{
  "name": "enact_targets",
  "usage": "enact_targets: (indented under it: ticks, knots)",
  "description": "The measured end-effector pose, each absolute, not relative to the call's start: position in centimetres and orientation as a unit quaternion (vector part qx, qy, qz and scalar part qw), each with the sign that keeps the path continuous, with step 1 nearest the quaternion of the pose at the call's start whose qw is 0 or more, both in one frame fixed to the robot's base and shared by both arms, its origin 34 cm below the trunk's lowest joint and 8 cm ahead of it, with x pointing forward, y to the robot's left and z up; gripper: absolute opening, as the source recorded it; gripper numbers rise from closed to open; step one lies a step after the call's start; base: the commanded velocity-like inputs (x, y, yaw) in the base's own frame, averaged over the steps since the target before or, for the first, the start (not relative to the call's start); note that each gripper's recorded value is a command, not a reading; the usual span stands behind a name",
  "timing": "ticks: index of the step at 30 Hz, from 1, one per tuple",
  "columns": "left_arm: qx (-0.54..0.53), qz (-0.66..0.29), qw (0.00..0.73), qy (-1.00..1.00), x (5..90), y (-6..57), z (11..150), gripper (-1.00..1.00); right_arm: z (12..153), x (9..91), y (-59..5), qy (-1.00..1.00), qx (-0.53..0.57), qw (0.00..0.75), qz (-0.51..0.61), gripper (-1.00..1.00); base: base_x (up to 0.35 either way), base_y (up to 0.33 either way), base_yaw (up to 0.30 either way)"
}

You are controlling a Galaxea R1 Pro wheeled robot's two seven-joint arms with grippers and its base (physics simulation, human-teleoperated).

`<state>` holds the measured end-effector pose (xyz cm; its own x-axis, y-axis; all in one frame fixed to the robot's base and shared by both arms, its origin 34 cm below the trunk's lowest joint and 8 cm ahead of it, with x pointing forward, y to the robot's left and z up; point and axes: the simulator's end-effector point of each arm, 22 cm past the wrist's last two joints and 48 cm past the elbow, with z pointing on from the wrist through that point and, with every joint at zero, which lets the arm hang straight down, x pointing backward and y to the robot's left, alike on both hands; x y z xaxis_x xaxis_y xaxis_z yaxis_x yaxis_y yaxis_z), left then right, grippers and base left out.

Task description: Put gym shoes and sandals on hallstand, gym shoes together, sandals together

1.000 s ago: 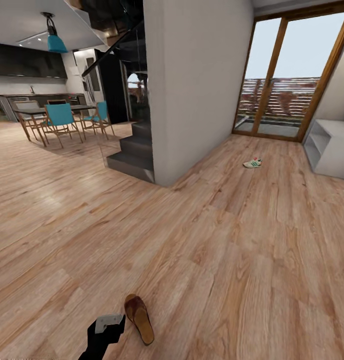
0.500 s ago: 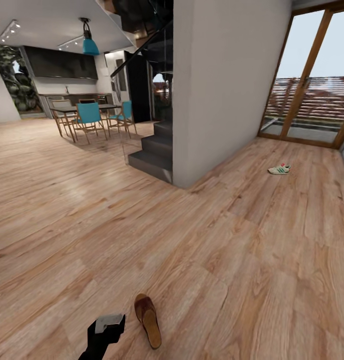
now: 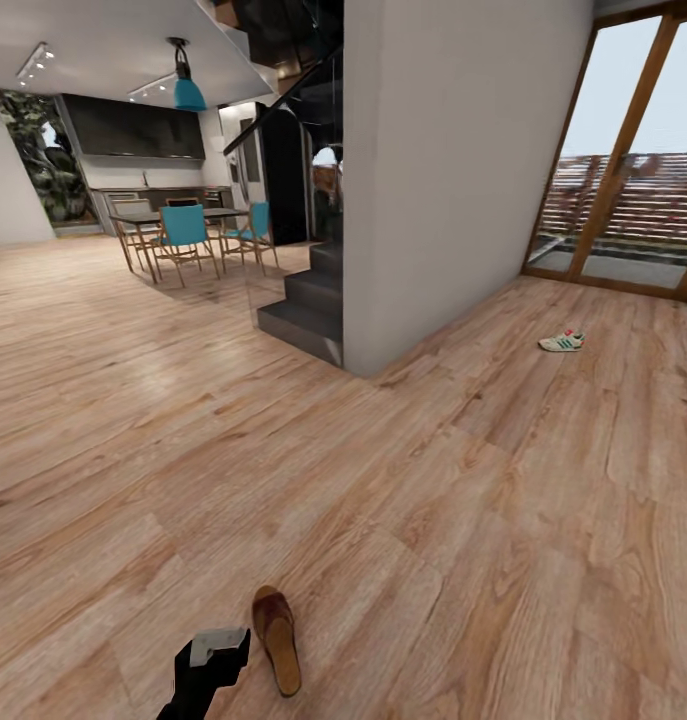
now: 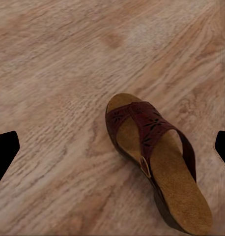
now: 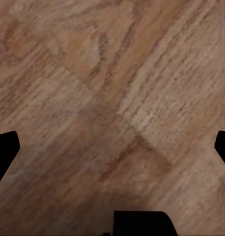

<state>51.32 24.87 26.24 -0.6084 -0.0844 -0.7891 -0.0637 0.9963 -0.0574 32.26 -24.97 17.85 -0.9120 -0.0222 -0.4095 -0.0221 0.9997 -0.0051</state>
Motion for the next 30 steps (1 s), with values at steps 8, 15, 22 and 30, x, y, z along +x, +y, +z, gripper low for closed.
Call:
enact_targets:
  ticks: [8, 15, 22, 30]
  knots:
    - [-0.041, -0.012, 0.441, 0.896, 51.35, 24.88, 26.27, 1.00, 17.85, 32.26, -24.98, 0.978, -0.011, 0.209, 0.000, 1.00, 0.000, -0.020, 0.000]
    - [-0.041, -0.012, 0.441, 0.896, 51.34, 24.87, 26.26, 1.00, 17.84, 32.26, -25.02, 0.978, -0.011, 0.209, 0.000, 1.00, -0.056, -0.114, 0.000]
    - [-0.041, -0.012, 0.441, 0.896, 51.35, 24.88, 26.27, 1.00, 17.85, 32.26, -24.94, 0.978, -0.012, 0.209, 0.000, 1.00, -0.068, -0.139, 0.000]
    - [-0.041, -0.012, 0.441, 0.896, 51.34, 24.88, 26.26, 1.00, 17.85, 32.26, -24.95, 0.978, -0.011, 0.209, 0.000, 1.00, -0.007, -0.013, 0.000]
